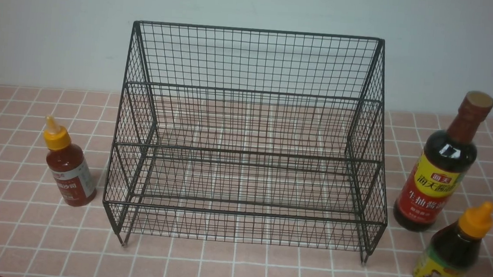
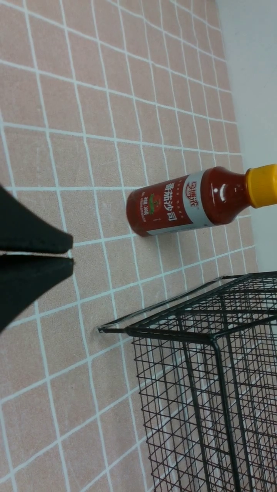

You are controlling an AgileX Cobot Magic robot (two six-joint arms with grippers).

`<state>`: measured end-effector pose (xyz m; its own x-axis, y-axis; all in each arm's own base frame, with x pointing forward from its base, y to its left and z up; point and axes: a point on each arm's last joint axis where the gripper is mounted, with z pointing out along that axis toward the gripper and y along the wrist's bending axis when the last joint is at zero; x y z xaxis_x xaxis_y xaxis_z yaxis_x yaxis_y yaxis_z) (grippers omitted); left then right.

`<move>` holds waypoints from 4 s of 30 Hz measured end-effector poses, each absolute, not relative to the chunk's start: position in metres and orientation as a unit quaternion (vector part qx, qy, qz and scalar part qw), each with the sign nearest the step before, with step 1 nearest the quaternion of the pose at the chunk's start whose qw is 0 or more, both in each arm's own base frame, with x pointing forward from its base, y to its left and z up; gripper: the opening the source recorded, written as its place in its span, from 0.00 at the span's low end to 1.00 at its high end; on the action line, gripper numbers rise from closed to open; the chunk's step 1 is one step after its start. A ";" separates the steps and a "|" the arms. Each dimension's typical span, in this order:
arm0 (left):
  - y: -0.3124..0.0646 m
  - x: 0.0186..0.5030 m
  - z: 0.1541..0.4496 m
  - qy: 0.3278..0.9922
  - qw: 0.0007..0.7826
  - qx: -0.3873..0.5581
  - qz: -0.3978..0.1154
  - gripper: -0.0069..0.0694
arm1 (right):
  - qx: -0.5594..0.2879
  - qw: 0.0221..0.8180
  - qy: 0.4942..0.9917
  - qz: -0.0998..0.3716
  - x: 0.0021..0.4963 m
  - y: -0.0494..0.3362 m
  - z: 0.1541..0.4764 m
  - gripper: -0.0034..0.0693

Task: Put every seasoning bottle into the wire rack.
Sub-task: Use the right arm to grab the condiment bottle closest to it, then use the right arm to put the condiment bottle back on the shelf, then use the right arm to grab the condiment bottle closest to it

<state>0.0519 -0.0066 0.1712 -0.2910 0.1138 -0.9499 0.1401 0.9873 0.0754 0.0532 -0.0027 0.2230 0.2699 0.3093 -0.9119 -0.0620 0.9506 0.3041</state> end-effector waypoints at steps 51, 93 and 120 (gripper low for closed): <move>-0.007 0.052 0.171 0.803 0.590 0.079 -0.011 0.08 | -0.066 0.684 0.722 0.081 0.176 0.035 0.285 0.40; -0.007 0.052 0.171 0.803 0.590 0.079 -0.011 0.08 | -0.215 0.585 0.752 0.214 0.268 0.165 0.237 0.40; -0.007 0.052 0.171 0.803 0.590 0.079 -0.011 0.08 | -0.183 0.716 0.653 0.168 0.216 0.106 0.348 0.68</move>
